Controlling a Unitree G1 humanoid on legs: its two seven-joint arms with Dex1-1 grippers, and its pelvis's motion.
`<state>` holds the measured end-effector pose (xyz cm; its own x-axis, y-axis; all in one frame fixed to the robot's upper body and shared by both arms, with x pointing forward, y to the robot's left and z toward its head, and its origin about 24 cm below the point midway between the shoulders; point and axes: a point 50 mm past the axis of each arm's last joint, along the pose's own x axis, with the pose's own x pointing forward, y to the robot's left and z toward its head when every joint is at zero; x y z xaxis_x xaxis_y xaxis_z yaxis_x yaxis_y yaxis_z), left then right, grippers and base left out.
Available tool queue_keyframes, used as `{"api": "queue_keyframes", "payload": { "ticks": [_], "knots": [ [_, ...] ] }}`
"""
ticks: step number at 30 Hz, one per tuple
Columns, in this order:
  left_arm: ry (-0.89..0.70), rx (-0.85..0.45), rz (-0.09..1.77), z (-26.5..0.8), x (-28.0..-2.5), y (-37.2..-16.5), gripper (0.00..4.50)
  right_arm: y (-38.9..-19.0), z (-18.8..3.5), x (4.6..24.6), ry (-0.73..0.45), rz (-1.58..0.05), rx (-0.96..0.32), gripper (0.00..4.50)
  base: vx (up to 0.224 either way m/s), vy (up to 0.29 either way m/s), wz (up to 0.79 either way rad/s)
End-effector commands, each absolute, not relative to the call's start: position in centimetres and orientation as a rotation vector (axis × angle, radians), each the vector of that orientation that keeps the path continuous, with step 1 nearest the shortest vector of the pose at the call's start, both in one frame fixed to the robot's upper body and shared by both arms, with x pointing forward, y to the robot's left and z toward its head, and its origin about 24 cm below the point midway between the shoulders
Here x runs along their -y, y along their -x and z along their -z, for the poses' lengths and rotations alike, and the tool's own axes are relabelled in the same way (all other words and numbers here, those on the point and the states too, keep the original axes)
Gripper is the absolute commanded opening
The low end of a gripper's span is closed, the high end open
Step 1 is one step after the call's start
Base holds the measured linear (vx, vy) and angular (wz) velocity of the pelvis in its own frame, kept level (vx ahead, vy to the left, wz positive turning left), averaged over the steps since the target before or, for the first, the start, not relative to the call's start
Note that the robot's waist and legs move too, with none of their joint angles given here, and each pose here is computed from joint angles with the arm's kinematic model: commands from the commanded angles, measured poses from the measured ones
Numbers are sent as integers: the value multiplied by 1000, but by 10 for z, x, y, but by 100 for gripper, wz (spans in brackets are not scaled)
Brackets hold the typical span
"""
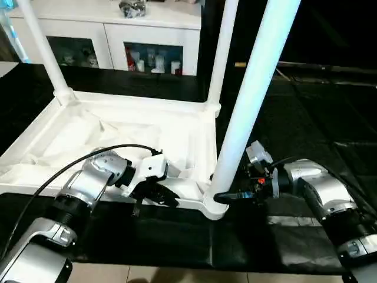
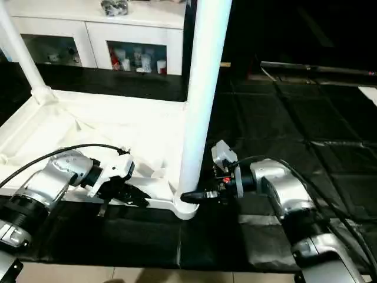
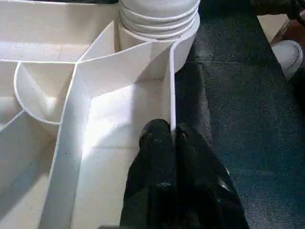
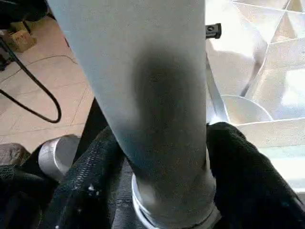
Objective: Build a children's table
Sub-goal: Rotate leg to tighten
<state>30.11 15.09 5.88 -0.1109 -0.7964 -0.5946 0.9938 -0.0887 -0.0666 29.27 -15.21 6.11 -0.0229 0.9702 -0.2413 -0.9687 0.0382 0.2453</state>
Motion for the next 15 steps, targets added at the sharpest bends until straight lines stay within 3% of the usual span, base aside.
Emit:
{"api": "queue_keyframes", "payload": {
  "ticks": [1, 5, 9, 13, 15],
  "knots": [
    [-505, -554, 1704, -58, -143, -296, 0, -297, -61, 158, 22, -1522, -410, 242, 0, 0, 0],
    [-497, -553, 1681, -58, -142, -297, 0, -297, -59, 158, 7, -1528, -415, 220, 0, 0, 0],
    [-443, -532, 1537, -58, -134, -309, 0, -294, -58, 156, -55, -1499, -389, 209, 0, 0, 0],
    [-324, -482, 1330, -63, -118, -327, 0, -298, -52, 144, -76, -1291, -330, 206, 0, 0, 0],
    [-277, -461, 1211, -67, -108, -338, 0, -306, -43, 133, -112, -1087, -339, 202, 0, 0, 0]
  ]
}}
